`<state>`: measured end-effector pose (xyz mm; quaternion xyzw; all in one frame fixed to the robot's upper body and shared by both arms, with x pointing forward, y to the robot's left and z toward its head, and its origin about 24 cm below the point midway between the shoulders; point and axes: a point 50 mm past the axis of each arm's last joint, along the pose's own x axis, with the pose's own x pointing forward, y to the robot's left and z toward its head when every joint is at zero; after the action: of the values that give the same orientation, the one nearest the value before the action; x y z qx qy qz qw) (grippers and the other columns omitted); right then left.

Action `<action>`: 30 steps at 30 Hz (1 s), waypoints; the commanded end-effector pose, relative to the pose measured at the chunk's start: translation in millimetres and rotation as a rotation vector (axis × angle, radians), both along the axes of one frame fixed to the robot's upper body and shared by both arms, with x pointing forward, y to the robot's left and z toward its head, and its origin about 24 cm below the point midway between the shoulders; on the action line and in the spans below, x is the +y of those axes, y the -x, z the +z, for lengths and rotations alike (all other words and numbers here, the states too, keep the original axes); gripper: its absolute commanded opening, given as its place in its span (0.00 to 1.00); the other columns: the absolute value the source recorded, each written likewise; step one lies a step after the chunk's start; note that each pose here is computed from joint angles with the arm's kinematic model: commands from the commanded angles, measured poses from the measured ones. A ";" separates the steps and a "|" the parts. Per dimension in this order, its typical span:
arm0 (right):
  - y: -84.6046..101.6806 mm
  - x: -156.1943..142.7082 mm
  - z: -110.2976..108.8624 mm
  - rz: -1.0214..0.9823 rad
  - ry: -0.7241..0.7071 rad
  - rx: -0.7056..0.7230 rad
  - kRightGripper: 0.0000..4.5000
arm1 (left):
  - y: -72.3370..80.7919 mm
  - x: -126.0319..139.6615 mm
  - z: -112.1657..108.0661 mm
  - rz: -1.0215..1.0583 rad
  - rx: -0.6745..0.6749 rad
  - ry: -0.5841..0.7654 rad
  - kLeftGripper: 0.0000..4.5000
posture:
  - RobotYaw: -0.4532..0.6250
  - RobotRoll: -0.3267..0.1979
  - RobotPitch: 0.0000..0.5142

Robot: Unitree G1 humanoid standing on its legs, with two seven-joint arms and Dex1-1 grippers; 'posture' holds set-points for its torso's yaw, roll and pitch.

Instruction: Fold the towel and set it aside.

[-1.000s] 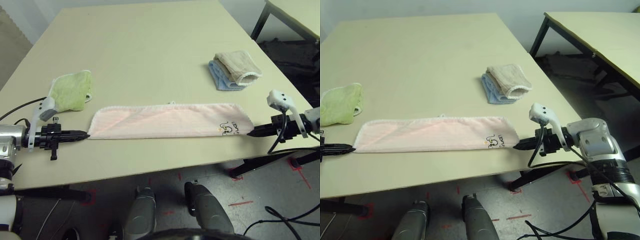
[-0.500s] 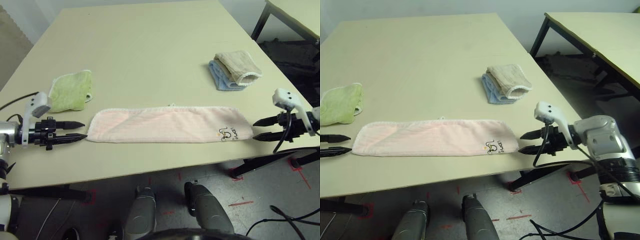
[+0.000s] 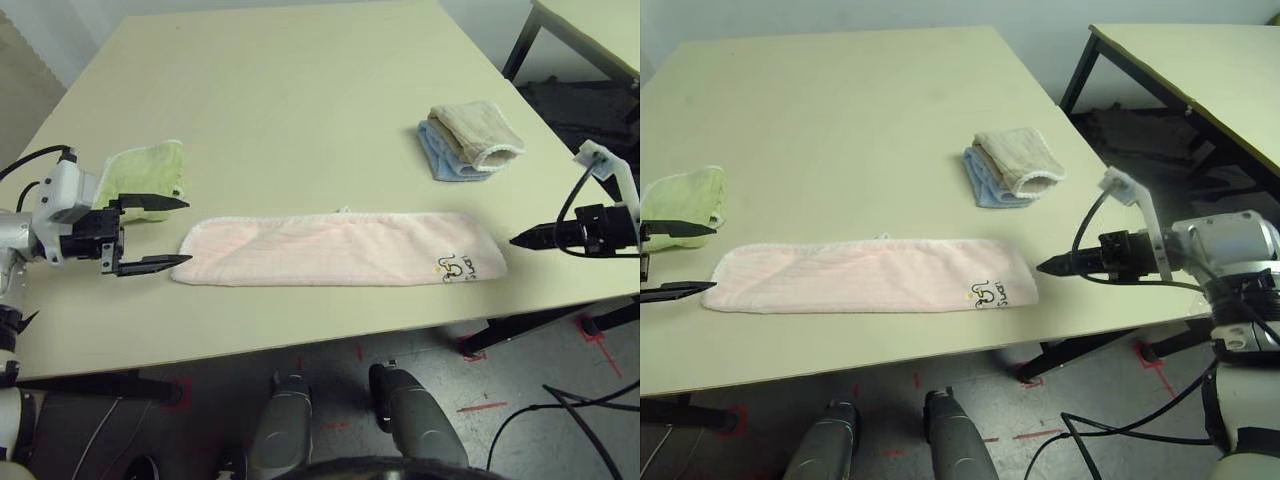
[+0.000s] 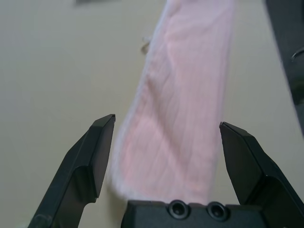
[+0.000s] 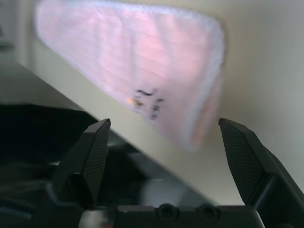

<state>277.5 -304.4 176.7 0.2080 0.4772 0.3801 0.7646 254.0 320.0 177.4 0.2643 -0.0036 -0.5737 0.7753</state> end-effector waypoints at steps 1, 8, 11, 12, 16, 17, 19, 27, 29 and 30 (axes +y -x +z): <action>4.3 -3.1 -10.5 -0.006 0.108 0.070 1.00 | 2.8 -6.0 -1.7 -0.032 0.009 0.040 1.00 | 0.46 0.62 0.31; 2.8 0.0 -17.7 -0.036 0.092 0.137 1.00 | 0.3 -6.6 1.0 -0.022 0.016 0.061 1.00 | 0.46 0.62 0.30; -1.3 5.4 -22.0 -0.048 0.090 0.151 1.00 | -1.4 -7.0 2.0 -0.020 0.011 0.056 1.00 | 0.46 0.62 0.30; -2.9 7.0 -23.2 -0.052 0.088 0.152 1.00 | -1.7 -7.1 1.9 -0.020 0.010 0.055 1.00 | 0.46 0.62 0.30; -12.1 17.0 -25.6 -0.077 0.059 0.148 1.00 | -2.0 -8.5 0.0 -0.025 0.009 0.046 1.00 | 0.46 0.62 0.30; -13.8 18.4 -26.4 -0.083 0.057 0.147 1.00 | -2.1 -8.9 -0.3 -0.025 0.008 0.044 1.00 | 0.46 0.62 0.30; -16.2 20.6 -27.8 -0.095 0.049 0.149 1.00 | -2.1 -9.4 -0.2 -0.027 0.005 0.043 1.00 | 0.46 0.62 0.30; -23.2 31.0 -31.2 -0.104 0.004 0.145 1.00 | -2.6 -8.7 1.2 -0.023 -0.002 0.037 1.00 | 0.47 0.62 0.29; -23.5 34.3 -33.1 -0.093 0.003 0.145 1.00 | -3.3 -9.7 2.3 -0.026 -0.011 0.039 1.00 | 0.47 0.62 0.29; -23.4 35.5 -34.1 -0.088 0.005 0.146 1.00 | -3.7 -10.1 2.8 -0.027 -0.015 0.040 1.00 | 0.47 0.62 0.28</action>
<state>300.5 -270.5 141.8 0.2499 0.5280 0.3262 0.7432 257.3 309.9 177.0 0.2425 -0.0194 -0.5841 0.7743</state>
